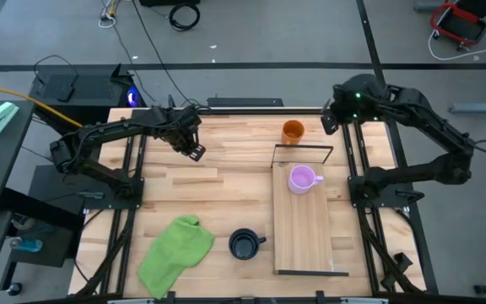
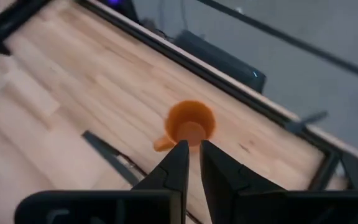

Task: Stack small to large cups/mugs on shelf
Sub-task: Put the orange mug on the shelf

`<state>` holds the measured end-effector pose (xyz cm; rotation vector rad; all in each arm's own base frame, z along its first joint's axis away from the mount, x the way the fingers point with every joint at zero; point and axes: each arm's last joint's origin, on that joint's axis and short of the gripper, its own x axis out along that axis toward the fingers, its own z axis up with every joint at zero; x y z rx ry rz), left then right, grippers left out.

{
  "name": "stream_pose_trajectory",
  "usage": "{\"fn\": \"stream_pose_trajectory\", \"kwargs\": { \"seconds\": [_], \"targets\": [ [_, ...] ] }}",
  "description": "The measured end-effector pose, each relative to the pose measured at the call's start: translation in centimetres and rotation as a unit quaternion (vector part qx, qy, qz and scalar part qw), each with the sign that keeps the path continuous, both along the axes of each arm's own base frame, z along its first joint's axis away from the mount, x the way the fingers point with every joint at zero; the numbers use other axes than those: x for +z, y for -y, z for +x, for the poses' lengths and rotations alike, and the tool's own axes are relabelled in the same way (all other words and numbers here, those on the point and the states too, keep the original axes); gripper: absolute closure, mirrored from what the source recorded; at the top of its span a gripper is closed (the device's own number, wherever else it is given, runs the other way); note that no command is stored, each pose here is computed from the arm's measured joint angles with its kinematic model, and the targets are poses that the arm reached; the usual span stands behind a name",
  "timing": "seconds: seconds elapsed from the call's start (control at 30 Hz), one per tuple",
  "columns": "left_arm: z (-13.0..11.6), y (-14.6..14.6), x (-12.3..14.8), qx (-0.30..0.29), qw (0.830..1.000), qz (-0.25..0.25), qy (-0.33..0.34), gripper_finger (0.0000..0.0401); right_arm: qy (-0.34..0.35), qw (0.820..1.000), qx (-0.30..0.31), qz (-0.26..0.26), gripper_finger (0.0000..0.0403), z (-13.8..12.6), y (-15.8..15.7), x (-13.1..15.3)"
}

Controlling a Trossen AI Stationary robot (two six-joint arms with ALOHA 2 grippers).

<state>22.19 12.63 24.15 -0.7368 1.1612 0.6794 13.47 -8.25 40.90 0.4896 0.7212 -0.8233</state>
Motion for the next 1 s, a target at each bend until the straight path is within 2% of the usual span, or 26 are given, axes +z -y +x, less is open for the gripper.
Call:
{"fn": "stream_pose_trajectory", "kwargs": {
  "seconds": [0.37, 0.43, 0.63, 0.83, 1.0],
  "targets": [
    [0.0, 0.0, 0.0, 0.000, 1.000, 0.000, 0.000, 0.0365, -0.035, 0.995, -0.060, 0.072, 0.0355, 1.2, 3.9, -2.0],
    [0.0, 0.0, 0.0, 0.000, 1.000, 0.000, 0.000, 0.0368, -0.030, 0.992, -0.077, 0.097, 0.0355, 1.4, 4.8, -2.4],
    [0.0, 0.0, 0.0, -0.001, 1.000, 0.000, 0.000, 0.0376, 0.002, 0.976, -0.115, 0.186, 0.0355, 2.1, 6.7, -3.6],
    [0.0, 0.0, 0.0, -0.001, 1.000, 0.000, 0.000, 0.0370, 0.000, 0.963, -0.154, 0.220, 0.0355, 2.9, 7.7, -4.7],
    [0.0, 0.0, 0.0, -0.008, 1.000, 0.002, -0.001, 0.0365, 0.007, 0.941, -0.217, 0.261, 0.0355, 3.8, 8.6, -5.7]
  ]
}}
